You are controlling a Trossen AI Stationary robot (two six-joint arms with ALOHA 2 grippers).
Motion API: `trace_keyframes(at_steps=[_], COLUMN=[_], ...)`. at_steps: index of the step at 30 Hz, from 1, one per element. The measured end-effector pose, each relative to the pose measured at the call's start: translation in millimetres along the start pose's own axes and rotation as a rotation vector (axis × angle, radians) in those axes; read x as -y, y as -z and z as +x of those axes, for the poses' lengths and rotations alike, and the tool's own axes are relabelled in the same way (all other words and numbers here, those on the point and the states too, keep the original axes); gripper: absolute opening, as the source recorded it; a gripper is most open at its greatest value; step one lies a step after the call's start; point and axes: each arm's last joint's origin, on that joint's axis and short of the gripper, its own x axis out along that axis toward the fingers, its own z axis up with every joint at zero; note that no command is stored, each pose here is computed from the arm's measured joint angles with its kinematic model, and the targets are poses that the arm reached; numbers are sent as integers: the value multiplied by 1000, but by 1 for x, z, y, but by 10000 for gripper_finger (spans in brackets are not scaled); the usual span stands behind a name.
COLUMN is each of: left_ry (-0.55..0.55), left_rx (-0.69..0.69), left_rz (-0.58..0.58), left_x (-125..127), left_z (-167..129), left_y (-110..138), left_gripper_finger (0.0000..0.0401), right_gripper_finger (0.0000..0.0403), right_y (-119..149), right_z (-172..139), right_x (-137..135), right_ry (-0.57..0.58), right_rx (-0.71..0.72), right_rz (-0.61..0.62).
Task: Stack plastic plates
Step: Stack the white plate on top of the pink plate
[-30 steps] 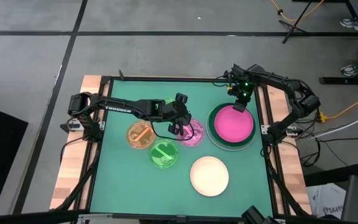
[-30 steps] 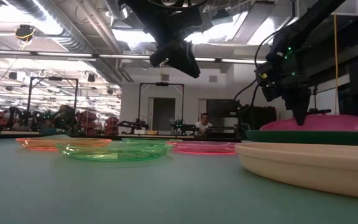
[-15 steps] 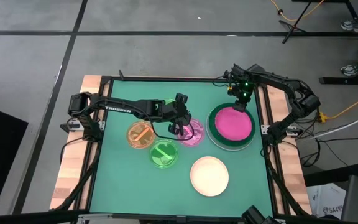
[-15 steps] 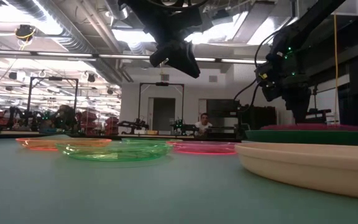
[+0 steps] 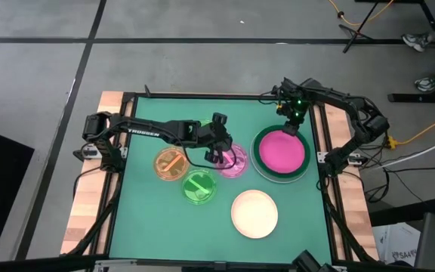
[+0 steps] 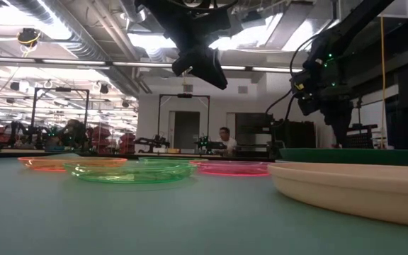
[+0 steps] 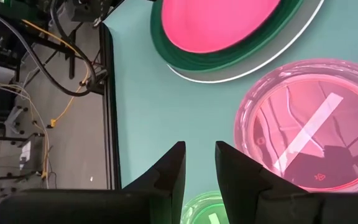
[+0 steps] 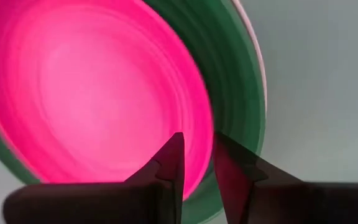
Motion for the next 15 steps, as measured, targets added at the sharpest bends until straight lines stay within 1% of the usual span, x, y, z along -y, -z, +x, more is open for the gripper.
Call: trace_keyframes(at_steps=[3, 8, 15], left_ry=[13, 34, 35], left_rx=[0, -7, -55], left_rz=[-23, -95, -203], left_x=[-2, -8, -16], left_z=[1, 4, 8], left_y=[2, 8, 17], left_gripper_finger=[80, 80, 80], right_gripper_finger=[72, 72, 72], right_y=[-5, -15, -23], right_z=[1, 1, -9], right_x=[-7, -32, -75], right_ry=[19, 44, 92], right_rx=[17, 60, 206], right_rz=[-40, -153, -349])
